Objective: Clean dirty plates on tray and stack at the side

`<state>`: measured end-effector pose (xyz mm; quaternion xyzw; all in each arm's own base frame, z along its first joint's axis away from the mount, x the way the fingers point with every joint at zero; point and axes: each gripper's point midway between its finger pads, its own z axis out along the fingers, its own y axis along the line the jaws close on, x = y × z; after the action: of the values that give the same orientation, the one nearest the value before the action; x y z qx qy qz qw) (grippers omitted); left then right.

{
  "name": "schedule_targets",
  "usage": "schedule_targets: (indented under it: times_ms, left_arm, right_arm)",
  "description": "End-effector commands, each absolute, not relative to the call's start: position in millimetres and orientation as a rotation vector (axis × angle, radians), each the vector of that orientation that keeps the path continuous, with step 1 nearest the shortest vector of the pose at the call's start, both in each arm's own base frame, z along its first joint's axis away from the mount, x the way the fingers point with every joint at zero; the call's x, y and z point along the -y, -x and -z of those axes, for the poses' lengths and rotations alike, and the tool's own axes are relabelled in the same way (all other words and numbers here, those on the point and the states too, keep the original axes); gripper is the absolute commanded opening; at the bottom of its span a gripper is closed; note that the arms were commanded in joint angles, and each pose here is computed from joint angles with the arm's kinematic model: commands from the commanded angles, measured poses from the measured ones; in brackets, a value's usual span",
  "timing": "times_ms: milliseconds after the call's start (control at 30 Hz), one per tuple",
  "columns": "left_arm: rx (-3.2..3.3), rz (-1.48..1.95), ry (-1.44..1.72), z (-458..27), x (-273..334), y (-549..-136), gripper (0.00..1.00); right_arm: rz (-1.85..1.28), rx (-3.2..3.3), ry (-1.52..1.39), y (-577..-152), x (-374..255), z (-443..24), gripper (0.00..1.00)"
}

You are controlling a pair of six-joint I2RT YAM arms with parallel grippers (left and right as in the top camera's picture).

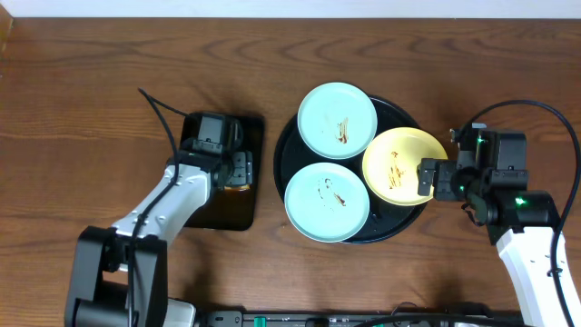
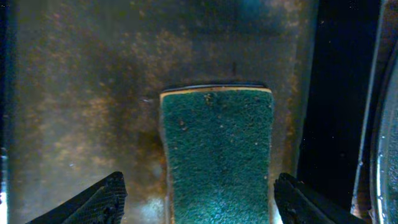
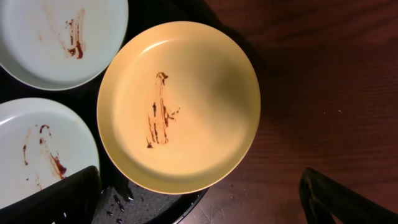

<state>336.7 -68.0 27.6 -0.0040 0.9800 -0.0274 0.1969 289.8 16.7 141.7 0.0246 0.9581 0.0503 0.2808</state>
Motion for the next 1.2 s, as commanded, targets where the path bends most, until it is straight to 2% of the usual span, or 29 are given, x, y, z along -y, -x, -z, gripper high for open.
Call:
schedule_targets:
  times_ms: [0,500,633,867,1100,1167]
  left_arm:
    - [-2.734,0.079,0.043,-29.0,71.5,-343.2,0.77]
    - [-2.756,0.090,0.049,-19.7,81.5,-340.3,0.75]
    - [-2.755,0.089,0.050,-19.9,81.3,-340.6,0.64]
    - [-2.763,0.086,0.049,-19.0,80.9,-338.5,0.55]
    - [-2.767,0.084,0.049,-18.5,80.6,-337.5,0.36]
    - [-2.769,0.078,0.050,-17.9,79.7,-336.9,0.28]
  right_arm:
    - [-0.141,-2.549,-0.037,-293.7,-19.8,-149.2,0.99]
    - [-0.141,-2.550,-0.036,-293.6,-19.8,-149.1,0.99]
    - [-0.141,-2.550,-0.036,-293.6,-19.8,-149.1,0.99]
    - [-0.141,-2.550,-0.036,-293.6,-19.8,-149.1,0.99]
    - [-0.141,-2.550,-0.036,-293.6,-19.8,-149.1,0.99]
    - [-0.141,-2.550,-0.036,-293.6,-19.8,-149.1,0.99]
